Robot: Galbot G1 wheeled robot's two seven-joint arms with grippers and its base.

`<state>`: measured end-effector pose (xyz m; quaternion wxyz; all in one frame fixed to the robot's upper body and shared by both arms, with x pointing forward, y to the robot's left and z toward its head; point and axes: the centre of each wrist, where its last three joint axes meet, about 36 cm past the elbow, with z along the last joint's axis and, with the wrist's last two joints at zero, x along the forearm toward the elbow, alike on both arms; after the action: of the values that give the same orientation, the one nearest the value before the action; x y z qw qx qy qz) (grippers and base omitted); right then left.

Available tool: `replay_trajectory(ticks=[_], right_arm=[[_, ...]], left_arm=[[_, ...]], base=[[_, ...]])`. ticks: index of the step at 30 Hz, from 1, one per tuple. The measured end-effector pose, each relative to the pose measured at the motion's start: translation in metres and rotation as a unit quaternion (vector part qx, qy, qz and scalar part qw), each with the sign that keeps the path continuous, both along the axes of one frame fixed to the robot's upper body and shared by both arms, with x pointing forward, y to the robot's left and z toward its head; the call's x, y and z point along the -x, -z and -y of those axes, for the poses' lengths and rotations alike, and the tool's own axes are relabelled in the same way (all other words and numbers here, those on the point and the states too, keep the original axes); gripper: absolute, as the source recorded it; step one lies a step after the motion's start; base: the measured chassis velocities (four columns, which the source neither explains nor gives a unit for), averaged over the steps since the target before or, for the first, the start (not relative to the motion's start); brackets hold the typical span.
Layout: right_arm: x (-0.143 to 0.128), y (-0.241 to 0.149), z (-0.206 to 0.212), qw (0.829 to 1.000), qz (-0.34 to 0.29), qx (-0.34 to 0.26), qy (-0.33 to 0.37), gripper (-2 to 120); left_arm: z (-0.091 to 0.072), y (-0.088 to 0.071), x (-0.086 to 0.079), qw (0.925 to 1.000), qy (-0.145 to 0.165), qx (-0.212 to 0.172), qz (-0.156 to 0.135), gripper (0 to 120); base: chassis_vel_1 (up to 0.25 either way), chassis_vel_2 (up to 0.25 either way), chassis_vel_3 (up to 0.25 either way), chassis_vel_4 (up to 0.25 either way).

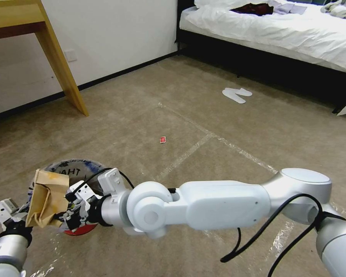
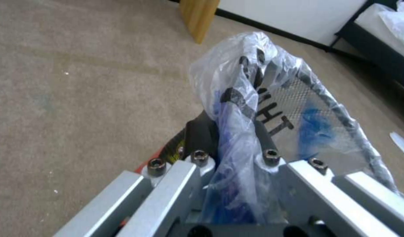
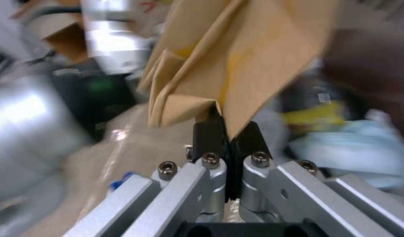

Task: Pick up the trash bin and place the garbage on the floor into it.

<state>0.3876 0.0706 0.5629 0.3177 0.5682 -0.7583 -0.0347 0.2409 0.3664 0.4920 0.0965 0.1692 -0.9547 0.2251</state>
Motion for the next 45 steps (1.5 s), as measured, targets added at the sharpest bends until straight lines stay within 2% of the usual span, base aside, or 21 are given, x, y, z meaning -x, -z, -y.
replay_trajectory(ticks=[18,30,45], right_arm=[[-0.019,0.001,-0.003,0.999,0.029,-0.007,0.018,0],[-0.031,0.019,-0.015,0.996,0.069,0.043,0.024,0],[-0.038,0.032,-0.029,0.992,0.11,0.056,0.032,0]], left_arm=[[-0.005,0.003,-0.001,1.0,0.001,-0.002,-0.005,5],[-0.001,-0.002,0.0,1.0,0.003,-0.001,0.002,5],[0.005,-0.002,0.002,1.0,0.008,0.004,0.003,5]], base=[[0.0,0.0,0.0,0.0],[0.0,0.0,0.0,0.0],[0.0,0.0,0.0,0.0]])
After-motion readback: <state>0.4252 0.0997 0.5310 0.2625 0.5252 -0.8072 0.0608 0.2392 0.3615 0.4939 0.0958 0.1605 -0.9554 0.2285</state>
